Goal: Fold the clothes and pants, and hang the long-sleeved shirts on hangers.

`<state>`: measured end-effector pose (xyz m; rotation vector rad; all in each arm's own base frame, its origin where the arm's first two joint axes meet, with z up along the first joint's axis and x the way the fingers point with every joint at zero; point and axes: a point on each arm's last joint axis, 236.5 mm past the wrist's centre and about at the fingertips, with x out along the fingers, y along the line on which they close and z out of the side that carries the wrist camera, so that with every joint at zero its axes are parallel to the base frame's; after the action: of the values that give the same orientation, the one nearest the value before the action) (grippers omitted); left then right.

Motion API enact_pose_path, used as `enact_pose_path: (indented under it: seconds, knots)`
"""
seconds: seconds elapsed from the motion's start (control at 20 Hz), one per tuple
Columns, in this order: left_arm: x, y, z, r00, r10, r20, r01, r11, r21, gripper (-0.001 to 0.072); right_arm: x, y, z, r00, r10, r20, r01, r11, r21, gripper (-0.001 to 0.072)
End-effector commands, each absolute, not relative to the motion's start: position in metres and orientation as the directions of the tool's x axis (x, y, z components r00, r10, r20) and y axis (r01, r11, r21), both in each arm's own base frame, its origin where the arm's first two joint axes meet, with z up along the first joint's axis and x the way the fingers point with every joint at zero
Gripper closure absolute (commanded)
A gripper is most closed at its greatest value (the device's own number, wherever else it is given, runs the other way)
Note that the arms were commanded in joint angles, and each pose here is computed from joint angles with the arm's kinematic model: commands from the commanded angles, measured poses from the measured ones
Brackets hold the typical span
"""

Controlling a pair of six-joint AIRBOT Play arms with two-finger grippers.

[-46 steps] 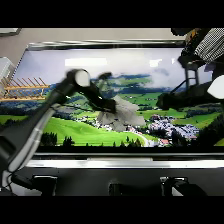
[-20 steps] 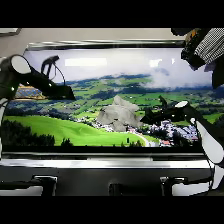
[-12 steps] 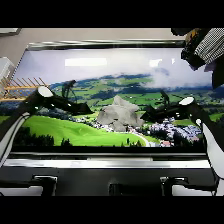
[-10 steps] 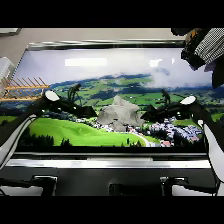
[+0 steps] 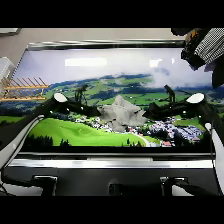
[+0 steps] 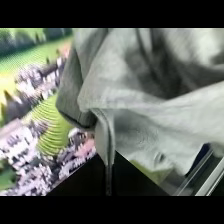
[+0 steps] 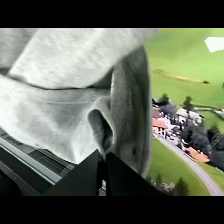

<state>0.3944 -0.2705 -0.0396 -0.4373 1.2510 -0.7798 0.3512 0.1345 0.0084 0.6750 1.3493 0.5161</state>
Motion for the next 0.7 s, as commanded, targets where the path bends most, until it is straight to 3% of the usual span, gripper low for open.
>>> enact_pose_path:
  seconds: [0.0, 0.15, 0.3, 0.5, 0.65]
  knots:
    - [0.436, -0.232, 0.022, 0.273, -0.694, -0.666, 0.293, 0.719, -0.63, 0.0695, 0.358, 0.124, 0.059, 0.269, 0.638, -0.721, -0.083, 0.761, 0.643, 0.0679]
    - [0.451, -0.167, 0.114, 0.438, -0.562, -0.702, 0.333, 0.826, -0.454, 0.0695, 0.37, 0.109, 0.164, 0.493, 0.56, -0.666, -0.265, 0.826, 0.498, 0.0679]
    - [0.439, -0.123, 0.239, 0.664, -0.48, -0.574, 0.355, 0.877, -0.323, 0.0695, 0.35, 0.106, 0.297, 0.71, 0.518, -0.476, -0.399, 0.854, 0.334, 0.068]
    - [0.366, -0.101, 0.382, 0.844, -0.433, -0.315, 0.369, 0.897, -0.243, 0.0694, 0.285, 0.09, 0.422, 0.879, 0.41, -0.243, -0.385, 0.911, 0.145, 0.0679]
    - [0.309, -0.093, 0.433, 0.898, -0.396, -0.194, 0.347, 0.906, -0.244, 0.0694, 0.237, 0.086, 0.473, 0.923, 0.37, -0.106, -0.361, 0.927, 0.099, 0.0679]
